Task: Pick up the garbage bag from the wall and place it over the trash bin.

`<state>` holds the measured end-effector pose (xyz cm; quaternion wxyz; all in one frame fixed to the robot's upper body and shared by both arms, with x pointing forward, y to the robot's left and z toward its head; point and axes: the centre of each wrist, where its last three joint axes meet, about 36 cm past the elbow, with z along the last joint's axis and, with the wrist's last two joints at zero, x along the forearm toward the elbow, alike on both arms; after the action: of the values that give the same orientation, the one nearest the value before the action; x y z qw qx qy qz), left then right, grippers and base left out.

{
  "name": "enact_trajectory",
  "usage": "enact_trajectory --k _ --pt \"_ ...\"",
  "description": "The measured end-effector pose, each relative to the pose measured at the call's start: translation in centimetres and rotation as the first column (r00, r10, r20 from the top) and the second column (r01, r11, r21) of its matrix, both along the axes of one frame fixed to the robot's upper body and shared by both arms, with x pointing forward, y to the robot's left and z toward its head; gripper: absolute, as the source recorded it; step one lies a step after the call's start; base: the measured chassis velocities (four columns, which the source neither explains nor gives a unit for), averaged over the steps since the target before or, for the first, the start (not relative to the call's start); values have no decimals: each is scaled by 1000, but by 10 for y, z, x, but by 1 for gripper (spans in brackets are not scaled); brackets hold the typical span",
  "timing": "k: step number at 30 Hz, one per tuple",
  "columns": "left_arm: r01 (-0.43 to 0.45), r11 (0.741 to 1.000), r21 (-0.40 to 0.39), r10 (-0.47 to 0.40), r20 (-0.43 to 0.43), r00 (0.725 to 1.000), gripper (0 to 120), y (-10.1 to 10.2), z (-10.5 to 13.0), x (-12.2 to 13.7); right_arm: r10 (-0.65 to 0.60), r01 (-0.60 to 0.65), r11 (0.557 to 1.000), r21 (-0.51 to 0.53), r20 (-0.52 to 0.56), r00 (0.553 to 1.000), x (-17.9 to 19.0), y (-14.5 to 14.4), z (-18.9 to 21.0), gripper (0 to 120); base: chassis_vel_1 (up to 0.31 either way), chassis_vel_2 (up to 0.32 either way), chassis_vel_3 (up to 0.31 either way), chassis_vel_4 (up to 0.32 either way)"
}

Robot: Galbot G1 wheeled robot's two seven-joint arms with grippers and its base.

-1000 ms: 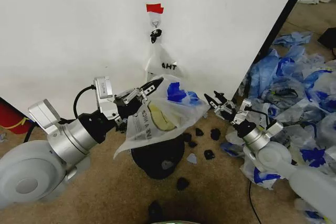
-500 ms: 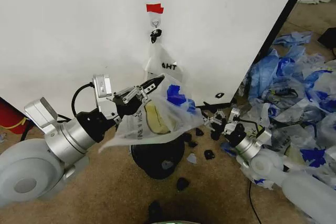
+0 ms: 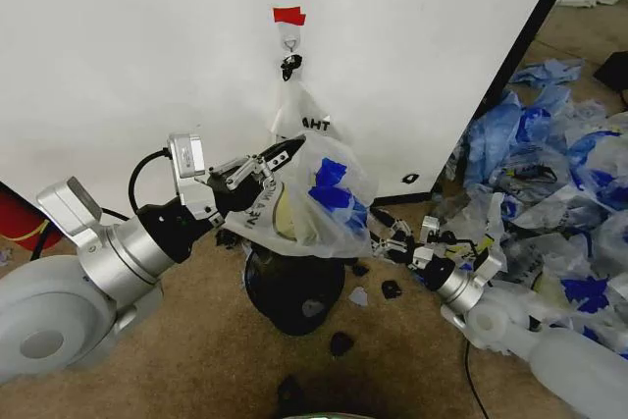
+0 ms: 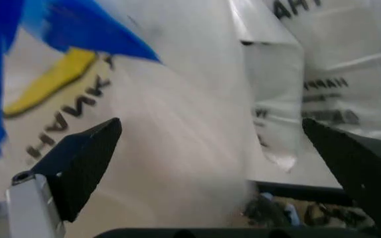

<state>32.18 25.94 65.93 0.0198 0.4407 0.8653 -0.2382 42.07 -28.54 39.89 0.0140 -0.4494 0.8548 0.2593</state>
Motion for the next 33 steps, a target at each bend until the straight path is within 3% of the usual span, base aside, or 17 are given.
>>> enact_trajectory --k 6,10,24,33 --pt "-10 1000 2 10 10 1000 0 2 3 0 -11 11 1000 -9 -7 1000 9 2 -10 100 0 0 0 0" --pt "-15 1000 0 15 10 1000 0 2 4 0 -9 9 1000 -1 4 1000 16 7 -9 92 0 0 0 0" --pt "-19 1000 2 19 35 999 0 3 10 1 15 -15 1000 25 2 1000 22 16 -13 36 0 0 0 0" --pt "-23 1000 6 22 45 999 0 4 12 1 34 -34 999 21 -2 999 22 18 -16 26 0 0 0 0"
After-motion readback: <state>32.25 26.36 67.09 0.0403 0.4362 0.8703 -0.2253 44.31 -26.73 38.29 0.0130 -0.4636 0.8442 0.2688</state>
